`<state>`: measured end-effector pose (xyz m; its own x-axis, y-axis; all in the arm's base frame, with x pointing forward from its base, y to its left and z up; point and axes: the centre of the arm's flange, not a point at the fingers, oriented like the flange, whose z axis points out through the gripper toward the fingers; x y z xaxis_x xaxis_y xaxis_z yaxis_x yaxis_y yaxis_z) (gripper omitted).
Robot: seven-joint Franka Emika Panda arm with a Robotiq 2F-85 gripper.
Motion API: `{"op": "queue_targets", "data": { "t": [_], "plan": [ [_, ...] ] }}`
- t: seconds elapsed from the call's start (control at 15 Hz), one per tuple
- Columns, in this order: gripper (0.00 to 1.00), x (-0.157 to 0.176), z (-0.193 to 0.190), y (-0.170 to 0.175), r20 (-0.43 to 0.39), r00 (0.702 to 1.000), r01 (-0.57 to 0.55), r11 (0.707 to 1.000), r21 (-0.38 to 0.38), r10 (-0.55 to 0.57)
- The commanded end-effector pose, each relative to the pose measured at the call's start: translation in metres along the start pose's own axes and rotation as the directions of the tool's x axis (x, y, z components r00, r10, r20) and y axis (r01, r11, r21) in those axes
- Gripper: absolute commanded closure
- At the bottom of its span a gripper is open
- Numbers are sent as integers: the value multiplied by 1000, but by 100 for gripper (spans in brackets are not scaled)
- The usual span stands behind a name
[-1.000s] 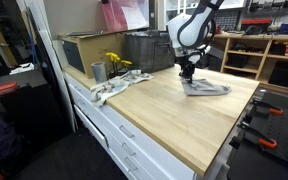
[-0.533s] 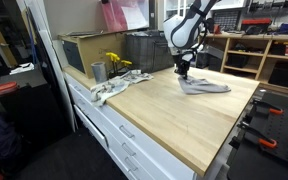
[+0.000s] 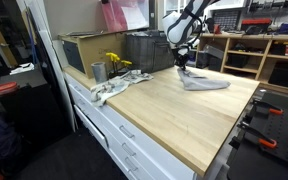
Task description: Fold the grey towel three times
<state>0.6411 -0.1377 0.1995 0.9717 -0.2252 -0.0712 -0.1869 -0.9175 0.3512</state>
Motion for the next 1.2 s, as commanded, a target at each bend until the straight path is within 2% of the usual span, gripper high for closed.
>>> {"op": "queue_targets", "data": {
  "t": [0.0, 0.67, 0.73, 0.87, 1.13],
  "plan": [
    [99, 23, 0, 19, 25, 994, -110, 993, -35, 111],
    [99, 35, 20, 53, 11, 937, -345, 933, -101, 348],
    [72, 35, 21, 56, 1, 931, -364, 925, -110, 366],
    [65, 35, 22, 60, -16, 916, -399, 907, -131, 401],
    [34, 30, 16, 62, -68, 895, -445, 877, -180, 440]
  ]
}}
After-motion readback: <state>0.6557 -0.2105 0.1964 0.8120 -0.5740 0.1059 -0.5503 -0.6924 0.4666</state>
